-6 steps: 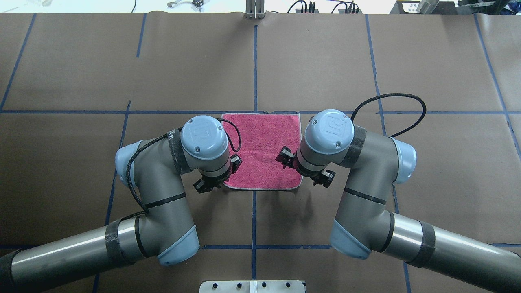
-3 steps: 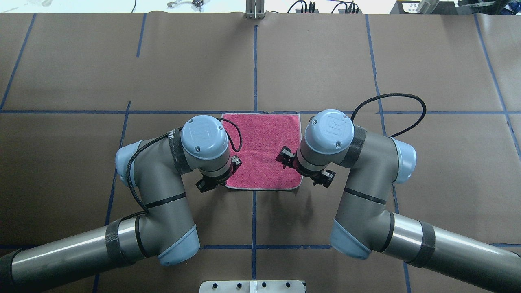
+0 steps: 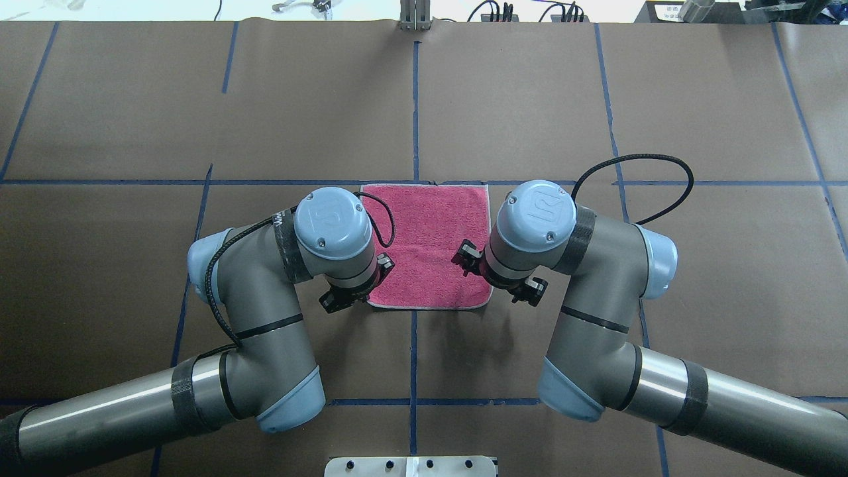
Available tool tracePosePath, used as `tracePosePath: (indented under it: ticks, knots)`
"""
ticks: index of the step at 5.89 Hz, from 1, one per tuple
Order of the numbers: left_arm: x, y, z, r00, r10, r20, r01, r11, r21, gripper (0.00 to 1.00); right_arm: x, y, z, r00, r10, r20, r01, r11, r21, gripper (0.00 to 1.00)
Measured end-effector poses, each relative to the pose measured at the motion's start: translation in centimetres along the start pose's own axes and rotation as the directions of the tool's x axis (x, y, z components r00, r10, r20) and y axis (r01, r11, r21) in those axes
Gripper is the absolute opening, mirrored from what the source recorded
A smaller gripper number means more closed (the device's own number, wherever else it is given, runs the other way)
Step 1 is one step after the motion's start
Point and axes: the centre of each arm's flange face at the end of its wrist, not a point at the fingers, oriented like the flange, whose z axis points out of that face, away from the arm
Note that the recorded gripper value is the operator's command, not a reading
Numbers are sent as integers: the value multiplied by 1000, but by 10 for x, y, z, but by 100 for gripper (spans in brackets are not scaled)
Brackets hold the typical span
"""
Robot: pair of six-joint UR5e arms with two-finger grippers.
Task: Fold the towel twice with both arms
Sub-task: 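Close both grippers on the near towel corners, pinching the edge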
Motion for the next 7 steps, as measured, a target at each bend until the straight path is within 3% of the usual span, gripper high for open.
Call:
tracePosePath:
  ticks: [3,5,6,7]
  knots:
    - [0,0,-1,1000,0,-1,0,1000,1,0,-1,11,6,999,35,-8,-35,999,-11,99]
    - [1,1,-2,1000,1,-3,-1,1000,0,0,-1,17,2,999,44,-1,-44,999,-18,85]
    - [1,1,-3,1000,2,-5,-2,1000,-1,0,0,17,3,999,45,-1,-45,999,-18,72]
    - [1,1,-4,1000,2,-6,-2,1000,-1,0,0,17,3,999,46,-3,-46,999,-17,67]
